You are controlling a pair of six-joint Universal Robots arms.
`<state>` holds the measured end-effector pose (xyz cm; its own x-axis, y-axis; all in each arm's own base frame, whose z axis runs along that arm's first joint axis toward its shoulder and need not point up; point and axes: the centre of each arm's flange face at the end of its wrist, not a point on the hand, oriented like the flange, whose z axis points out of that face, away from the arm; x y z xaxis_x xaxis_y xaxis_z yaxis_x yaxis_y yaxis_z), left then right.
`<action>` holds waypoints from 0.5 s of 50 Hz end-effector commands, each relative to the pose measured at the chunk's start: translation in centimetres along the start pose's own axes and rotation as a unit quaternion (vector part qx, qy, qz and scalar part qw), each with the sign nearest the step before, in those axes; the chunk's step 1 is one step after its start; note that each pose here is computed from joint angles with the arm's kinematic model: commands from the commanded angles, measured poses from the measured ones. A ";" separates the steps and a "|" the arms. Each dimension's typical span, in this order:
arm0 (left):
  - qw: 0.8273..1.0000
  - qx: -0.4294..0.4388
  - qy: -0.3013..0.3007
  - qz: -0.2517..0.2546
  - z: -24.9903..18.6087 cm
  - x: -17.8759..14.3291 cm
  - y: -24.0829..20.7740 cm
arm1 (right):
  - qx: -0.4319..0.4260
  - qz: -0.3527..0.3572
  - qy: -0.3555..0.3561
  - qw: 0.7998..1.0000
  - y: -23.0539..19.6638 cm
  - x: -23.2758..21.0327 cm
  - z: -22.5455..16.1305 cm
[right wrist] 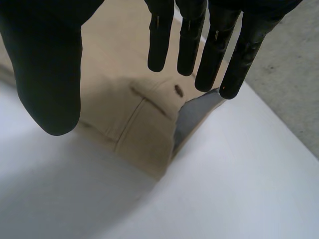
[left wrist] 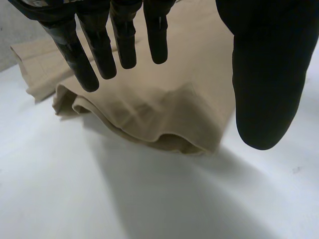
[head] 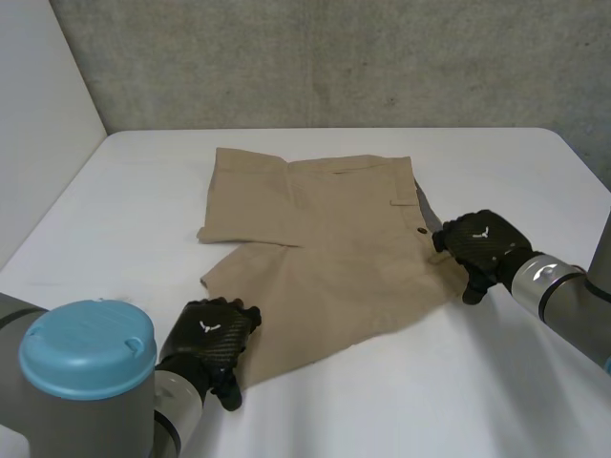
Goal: Fold the shorts.
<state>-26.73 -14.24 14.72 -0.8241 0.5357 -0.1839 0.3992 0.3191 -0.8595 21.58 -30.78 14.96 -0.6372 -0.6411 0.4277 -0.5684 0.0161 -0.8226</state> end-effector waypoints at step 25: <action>0.999 -0.003 -0.003 -0.033 1.8 0.2 0.9 | 0.001 -0.028 0.001 1.000 2.7 0.2 2.7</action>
<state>-27.17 -14.93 13.00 -0.8466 0.5156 -0.1323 0.3600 0.3715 -0.8558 21.31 -32.84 11.84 -0.6055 -0.6412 0.4714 -0.6016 -0.0191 -0.7986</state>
